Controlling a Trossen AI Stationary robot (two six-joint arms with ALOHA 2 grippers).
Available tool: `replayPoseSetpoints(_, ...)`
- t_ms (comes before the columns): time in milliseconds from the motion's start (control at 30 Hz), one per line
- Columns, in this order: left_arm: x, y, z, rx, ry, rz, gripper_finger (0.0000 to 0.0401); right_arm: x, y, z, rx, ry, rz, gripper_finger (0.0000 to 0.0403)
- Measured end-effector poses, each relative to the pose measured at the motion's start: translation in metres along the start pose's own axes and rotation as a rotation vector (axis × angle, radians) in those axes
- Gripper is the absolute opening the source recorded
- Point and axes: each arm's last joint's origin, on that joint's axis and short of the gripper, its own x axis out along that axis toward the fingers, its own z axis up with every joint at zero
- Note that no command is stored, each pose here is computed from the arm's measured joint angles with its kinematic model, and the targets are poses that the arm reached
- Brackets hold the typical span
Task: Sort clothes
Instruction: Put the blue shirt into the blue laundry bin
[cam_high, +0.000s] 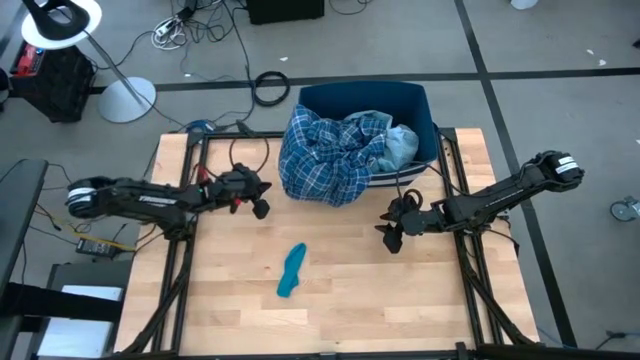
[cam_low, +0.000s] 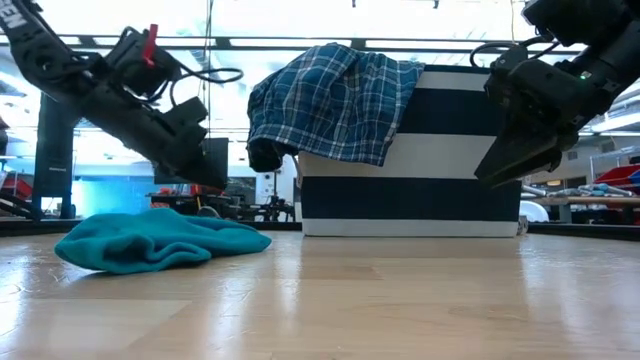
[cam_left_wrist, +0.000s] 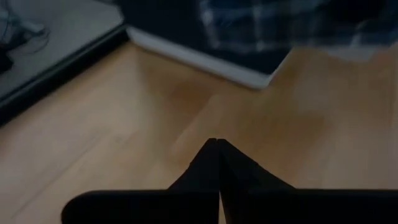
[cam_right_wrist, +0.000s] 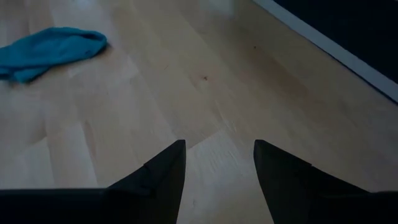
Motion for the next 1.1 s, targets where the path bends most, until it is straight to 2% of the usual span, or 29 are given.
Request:
replayPoseSetpoints(133,0.011,-0.004,0.002,0.034,-0.05,-0.041,0.0001,0.0,0.0,0.0,-0.02,0.0,0.0,0.019)
replayPoseSetpoints(333,0.03,-0.007,0.01,0.033,-0.026,-0.034,0.0,0.0,0.0,0.0,-0.034,0.0,0.0,0.019)
replayPoseSetpoints(567,0.04,-0.015,0.049,0.062,-0.121,-0.073,0.0,0.0,0.0,0.0,-0.048,-0.002,0.001,0.019)
replayPoseSetpoints(733,0.035,-0.019,0.074,0.052,-0.21,-0.083,0.0,0.0,0.0,0.0,-0.049,-0.002,0.001,0.019)
replayPoseSetpoints(867,0.026,-0.022,0.091,0.04,-0.277,-0.051,0.0,0.0,0.0,0.0,-0.049,-0.002,0.001,0.019)
replayPoseSetpoints(1100,0.007,-0.031,0.132,0.098,-0.378,-0.065,0.0,0.0,0.0,0.0,-0.052,-0.005,-0.007,0.019)
